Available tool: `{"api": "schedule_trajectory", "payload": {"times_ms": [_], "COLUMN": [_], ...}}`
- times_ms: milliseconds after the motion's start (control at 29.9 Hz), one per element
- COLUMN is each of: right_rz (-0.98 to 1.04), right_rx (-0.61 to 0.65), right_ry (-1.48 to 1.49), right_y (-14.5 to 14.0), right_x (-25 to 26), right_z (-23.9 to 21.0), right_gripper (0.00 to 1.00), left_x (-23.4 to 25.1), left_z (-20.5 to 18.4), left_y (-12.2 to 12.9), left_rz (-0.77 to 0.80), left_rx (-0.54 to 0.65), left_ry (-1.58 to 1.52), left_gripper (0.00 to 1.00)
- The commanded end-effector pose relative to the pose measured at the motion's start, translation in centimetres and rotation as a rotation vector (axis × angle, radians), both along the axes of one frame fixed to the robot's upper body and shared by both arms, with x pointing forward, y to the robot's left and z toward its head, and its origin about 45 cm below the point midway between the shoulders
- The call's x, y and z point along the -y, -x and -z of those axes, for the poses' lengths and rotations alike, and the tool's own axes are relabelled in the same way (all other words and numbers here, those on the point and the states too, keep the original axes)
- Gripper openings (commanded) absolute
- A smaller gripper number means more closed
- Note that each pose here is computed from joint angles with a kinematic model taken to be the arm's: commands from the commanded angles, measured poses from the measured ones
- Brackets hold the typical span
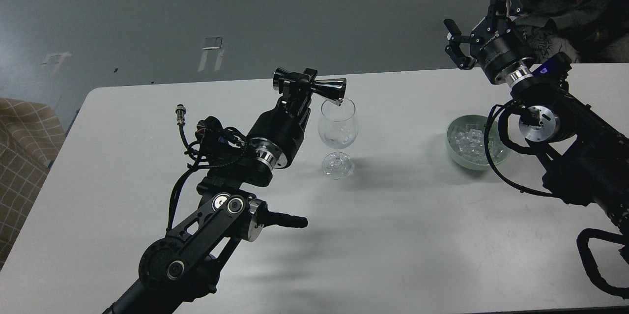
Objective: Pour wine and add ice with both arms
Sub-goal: 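Tilt the jigger over the wine glass rim with the left gripper, then turn the jigger upright and lower it back toward the table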
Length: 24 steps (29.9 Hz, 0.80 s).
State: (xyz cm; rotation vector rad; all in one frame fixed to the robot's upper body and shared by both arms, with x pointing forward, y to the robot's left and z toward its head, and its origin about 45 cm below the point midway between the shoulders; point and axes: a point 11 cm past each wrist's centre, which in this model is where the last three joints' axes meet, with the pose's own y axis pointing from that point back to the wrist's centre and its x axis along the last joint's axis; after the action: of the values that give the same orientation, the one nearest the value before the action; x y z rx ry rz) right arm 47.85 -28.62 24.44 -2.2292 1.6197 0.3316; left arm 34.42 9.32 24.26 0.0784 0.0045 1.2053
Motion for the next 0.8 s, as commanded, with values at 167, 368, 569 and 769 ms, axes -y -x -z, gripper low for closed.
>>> {"api": "schedule_trajectory", "payload": {"times_ms": [167, 368, 569, 769], "right_rz": [-0.001, -0.001, -0.001, -0.001], "right_rx": [-0.002, -0.002, -0.002, -0.007], "right_ry": [0.001, 0.001, 0.001, 0.000], "right_y": [0.0, 0.0, 0.0, 0.2], "right_x": [0.0, 0.0, 0.0, 0.0], "right_z": [0.1, 0.1, 0.1, 0.4], "right_gripper": [1.00, 1.00, 1.00, 1.00], "left_x": [0.2, -1.1, -5.9, -13.2], "left_z": [-1.2, -1.9, -3.7, -3.1], "left_y": [-0.2, -0.9, -2.5, -2.5], "left_rz": [-0.004, -0.030, -0.115, -0.206], "left_rx": [0.121, -0.083, -0.252, -0.298], "left_ry": [-0.124, 0.158, 0.610, 0.965], "left_gripper": [0.00, 0.00, 0.00, 0.00]}}
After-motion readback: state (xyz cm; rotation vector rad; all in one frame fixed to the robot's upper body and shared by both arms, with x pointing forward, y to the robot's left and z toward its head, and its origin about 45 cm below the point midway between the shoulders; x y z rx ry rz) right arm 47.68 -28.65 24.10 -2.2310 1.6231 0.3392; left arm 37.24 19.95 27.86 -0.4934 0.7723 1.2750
